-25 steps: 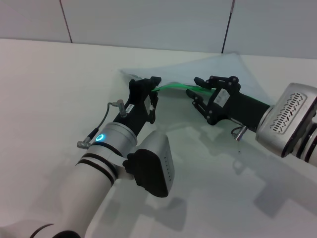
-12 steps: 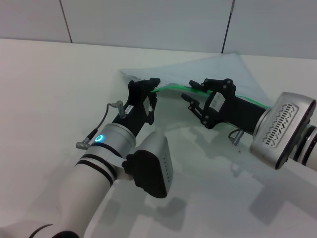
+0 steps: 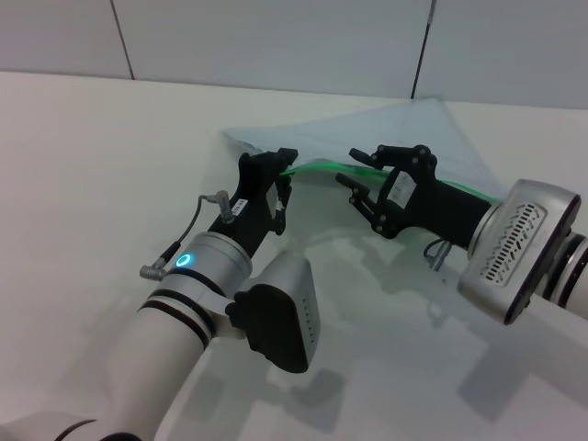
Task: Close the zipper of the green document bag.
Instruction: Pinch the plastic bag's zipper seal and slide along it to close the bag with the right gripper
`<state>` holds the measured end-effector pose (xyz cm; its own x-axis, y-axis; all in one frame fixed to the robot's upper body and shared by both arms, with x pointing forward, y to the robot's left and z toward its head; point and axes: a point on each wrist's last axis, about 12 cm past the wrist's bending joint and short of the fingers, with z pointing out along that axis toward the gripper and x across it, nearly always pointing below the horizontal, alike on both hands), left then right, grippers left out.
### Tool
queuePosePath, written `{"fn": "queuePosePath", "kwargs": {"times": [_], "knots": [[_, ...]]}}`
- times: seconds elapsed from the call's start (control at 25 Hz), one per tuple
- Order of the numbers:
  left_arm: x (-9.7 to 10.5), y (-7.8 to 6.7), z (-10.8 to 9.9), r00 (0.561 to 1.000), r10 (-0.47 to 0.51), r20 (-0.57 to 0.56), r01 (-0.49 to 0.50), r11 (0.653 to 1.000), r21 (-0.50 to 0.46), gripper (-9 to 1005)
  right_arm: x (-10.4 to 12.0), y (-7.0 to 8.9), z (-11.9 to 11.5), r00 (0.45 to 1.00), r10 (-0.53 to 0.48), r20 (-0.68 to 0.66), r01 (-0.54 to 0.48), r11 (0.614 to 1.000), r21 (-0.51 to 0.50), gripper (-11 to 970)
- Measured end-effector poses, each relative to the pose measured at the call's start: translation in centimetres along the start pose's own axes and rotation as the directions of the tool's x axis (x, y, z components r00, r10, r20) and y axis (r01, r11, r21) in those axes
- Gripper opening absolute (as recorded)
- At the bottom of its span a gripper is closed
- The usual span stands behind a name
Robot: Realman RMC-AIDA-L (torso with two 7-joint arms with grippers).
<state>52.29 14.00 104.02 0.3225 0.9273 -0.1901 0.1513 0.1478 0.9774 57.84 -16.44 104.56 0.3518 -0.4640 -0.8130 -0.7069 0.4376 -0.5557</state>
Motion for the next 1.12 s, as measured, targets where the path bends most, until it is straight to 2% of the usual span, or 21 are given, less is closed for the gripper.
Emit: {"fn": "queuePosePath", "kwargs": {"times": [0.84, 1.12], "knots": [[-0.13, 0.08, 0.01, 1.000, 0.007, 0.010, -0.007, 1.000, -0.006, 56, 0.32, -0.33, -0.13, 0.999, -0.030, -0.020, 0.030, 0.999, 0.012, 238], [-0.13, 0.08, 0.01, 1.000, 0.007, 0.010, -0.007, 1.000, -0.006, 56, 0.33, -0.30, -0.15, 0.999, -0.031, -0.020, 0.031, 0.999, 0.011, 186]]}}
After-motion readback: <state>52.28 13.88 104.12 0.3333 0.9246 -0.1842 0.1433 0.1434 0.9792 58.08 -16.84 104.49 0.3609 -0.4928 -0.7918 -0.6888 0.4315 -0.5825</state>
